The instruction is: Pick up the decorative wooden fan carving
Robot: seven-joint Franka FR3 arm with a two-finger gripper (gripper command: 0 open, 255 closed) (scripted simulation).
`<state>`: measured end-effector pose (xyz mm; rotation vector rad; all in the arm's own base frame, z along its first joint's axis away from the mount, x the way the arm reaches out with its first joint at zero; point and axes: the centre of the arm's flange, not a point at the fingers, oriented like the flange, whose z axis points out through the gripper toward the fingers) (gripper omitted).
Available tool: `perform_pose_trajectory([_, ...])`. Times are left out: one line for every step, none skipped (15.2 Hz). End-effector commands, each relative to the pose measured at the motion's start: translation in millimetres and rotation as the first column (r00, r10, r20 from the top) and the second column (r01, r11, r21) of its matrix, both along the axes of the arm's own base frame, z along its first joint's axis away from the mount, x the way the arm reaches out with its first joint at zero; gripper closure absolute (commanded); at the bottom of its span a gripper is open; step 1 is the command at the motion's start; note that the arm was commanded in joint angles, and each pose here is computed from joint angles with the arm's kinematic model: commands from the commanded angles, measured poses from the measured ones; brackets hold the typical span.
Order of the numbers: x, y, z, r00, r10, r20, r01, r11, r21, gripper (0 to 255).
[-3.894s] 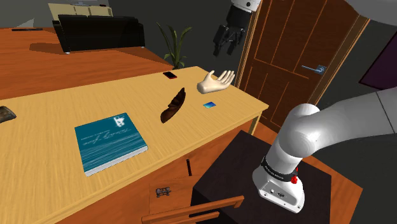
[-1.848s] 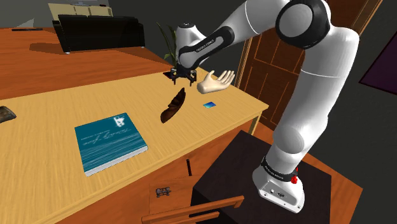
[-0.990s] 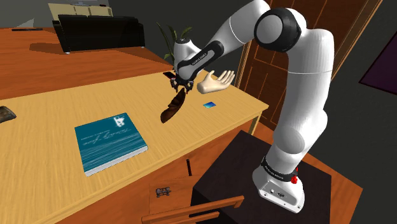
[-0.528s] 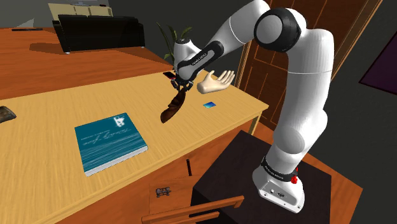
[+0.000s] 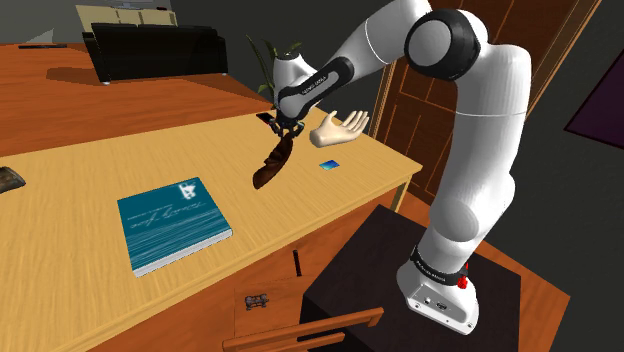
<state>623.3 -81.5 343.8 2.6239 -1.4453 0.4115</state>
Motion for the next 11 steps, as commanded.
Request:
perform_pose_trajectory([0,1,13,1.000,0.000,0.002,0.000,1.000,0.000,255])
perform_pose_trajectory([0,1,18,1.000,0.000,0.002,0.000,1.000,0.000,255])
perform_pose_trajectory([0,1,23,1.000,0.000,0.002,0.000,1.000,0.000,255])
perform_pose_trajectory([0,1,28,1.000,0.000,0.002,0.000,1.000,0.000,255])
perform_pose_trajectory([0,1,34,1.000,0.000,0.002,0.000,1.000,0.000,255])
perform_pose_trajectory([0,1,39,1.000,0.000,0.002,0.000,1.000,0.000,255])
perform_pose_trajectory([0,1,44,1.000,0.000,0.002,0.000,1.000,0.000,255])
perform_pose_trajectory([0,1,50,1.000,0.000,0.002,0.000,1.000,0.000,255])
perform_pose_trajectory([0,1,55,1.000,0.000,0.002,0.000,1.000,0.000,255])
perform_pose_trajectory([0,1,56,1.000,0.000,0.002,0.000,1.000,0.000,255])
perform_pose_trajectory([0,1,56,1.000,0.000,0.002,0.000,1.000,0.000,255])
